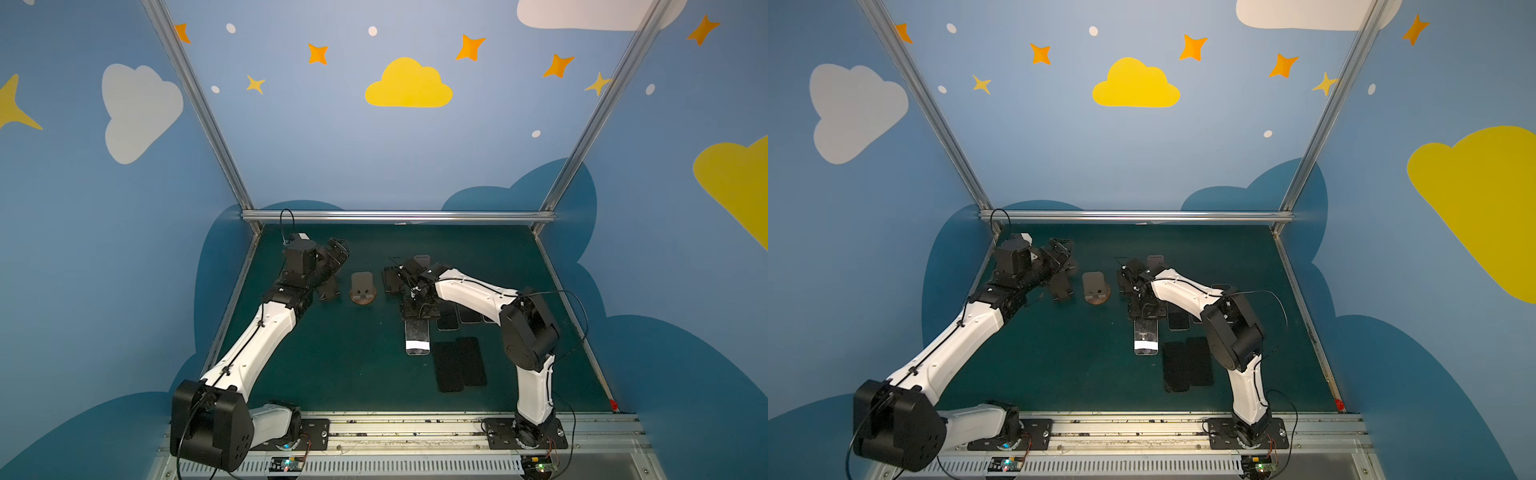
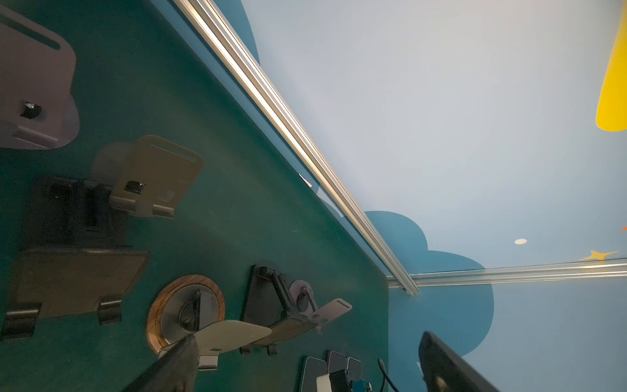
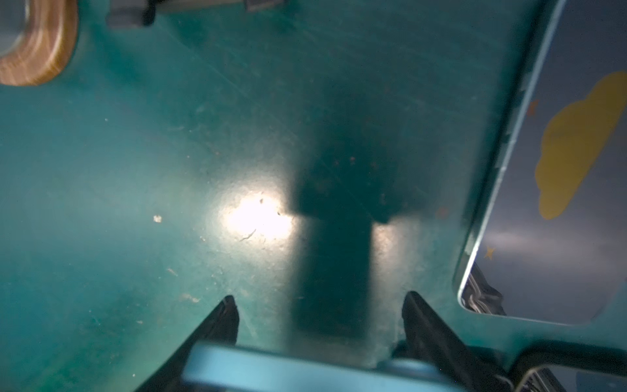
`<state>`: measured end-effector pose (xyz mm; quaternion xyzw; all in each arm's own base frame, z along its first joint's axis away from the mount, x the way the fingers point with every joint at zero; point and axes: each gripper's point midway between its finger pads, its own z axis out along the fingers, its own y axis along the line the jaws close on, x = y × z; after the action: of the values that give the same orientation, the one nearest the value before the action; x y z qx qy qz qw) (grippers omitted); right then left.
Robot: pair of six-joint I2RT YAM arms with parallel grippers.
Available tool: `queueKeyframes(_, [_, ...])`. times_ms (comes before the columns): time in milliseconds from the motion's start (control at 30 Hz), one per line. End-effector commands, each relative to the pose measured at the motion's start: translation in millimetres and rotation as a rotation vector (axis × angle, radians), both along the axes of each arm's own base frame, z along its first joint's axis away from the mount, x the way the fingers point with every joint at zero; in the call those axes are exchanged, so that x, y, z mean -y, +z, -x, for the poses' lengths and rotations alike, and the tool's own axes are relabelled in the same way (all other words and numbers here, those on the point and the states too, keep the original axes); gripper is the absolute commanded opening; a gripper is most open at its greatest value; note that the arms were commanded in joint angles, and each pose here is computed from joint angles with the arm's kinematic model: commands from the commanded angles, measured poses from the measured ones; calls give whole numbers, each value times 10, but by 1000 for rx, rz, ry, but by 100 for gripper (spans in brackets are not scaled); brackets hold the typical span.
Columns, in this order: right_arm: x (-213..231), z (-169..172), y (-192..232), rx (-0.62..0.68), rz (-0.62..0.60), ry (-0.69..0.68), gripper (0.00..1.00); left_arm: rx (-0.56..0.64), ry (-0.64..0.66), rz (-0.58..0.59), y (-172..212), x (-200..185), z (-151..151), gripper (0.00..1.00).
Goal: Remove the phone from the phone stand
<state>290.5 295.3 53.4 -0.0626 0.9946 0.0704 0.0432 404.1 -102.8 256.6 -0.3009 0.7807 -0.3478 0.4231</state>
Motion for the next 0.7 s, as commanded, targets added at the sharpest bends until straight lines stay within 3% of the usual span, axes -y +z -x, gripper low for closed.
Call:
queueKeyframes(0, [44, 79, -123, -65, 13, -9, 60, 56, -14, -2, 229, 25, -6, 100])
queueKeyframes(667, [185, -145, -461, -86, 94, -30, 63, 46, -10, -15, 176, 16, -24, 100])
